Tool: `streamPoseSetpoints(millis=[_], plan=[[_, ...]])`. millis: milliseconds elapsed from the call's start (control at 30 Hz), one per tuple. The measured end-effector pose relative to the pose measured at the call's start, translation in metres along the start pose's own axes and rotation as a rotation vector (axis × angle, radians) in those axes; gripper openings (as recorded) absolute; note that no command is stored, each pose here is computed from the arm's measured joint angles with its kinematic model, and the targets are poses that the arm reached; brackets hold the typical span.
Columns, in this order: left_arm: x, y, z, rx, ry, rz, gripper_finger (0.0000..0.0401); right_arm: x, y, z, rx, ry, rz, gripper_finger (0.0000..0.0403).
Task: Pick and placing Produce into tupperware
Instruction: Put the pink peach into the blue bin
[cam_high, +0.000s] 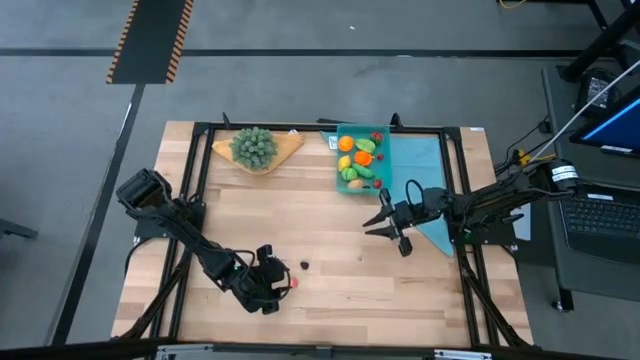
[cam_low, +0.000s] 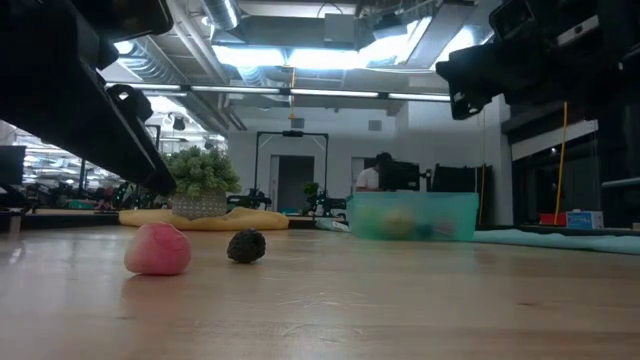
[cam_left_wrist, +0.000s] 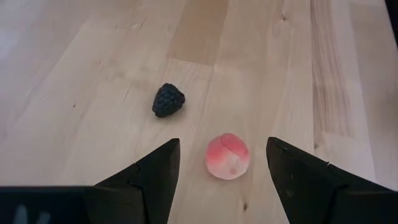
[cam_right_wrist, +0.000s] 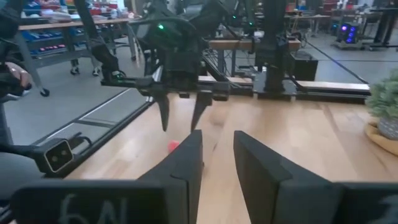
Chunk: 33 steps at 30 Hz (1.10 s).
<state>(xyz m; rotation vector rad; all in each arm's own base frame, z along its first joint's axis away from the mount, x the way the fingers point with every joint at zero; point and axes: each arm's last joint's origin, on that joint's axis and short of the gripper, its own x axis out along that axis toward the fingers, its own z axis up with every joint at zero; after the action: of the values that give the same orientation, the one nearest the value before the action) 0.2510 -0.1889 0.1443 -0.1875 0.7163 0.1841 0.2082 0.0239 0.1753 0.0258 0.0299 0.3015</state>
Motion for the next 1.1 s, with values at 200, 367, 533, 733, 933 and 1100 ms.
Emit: streamPoseSetpoints(millis=[200, 367, 533, 733, 933, 1100], plan=[[0.001, 0.001, 0.001, -0.003, 0.000, 0.002, 0.0231, 0.002, 0.007, 0.001, -0.001, -0.004, 0.031, 0.0094], [0.001, 0.001, 0.001, -0.010, 0.001, 0.002, 0.0231, 0.003, 0.011, 0.001, -0.001, -0.003, 0.015, 0.0094], [0.001, 0.001, 0.001, -0.038, 0.002, 0.002, 0.0231, 0.003, 0.012, 0.001, -0.004, -0.003, 0.013, 0.0094], [0.007, 0.000, -0.005, -0.028, 0.013, 0.008, 0.0231, 0.003, 0.012, 0.001, -0.004, -0.002, 0.011, 0.0094], [0.017, -0.003, -0.014, -0.020, 0.033, -0.003, 0.0231, 0.003, 0.012, 0.001, -0.005, -0.001, 0.011, 0.0094], [0.026, -0.004, -0.022, -0.007, 0.050, 0.007, 0.0231, 0.003, 0.012, 0.001, -0.004, 0.001, 0.011, 0.0094]])
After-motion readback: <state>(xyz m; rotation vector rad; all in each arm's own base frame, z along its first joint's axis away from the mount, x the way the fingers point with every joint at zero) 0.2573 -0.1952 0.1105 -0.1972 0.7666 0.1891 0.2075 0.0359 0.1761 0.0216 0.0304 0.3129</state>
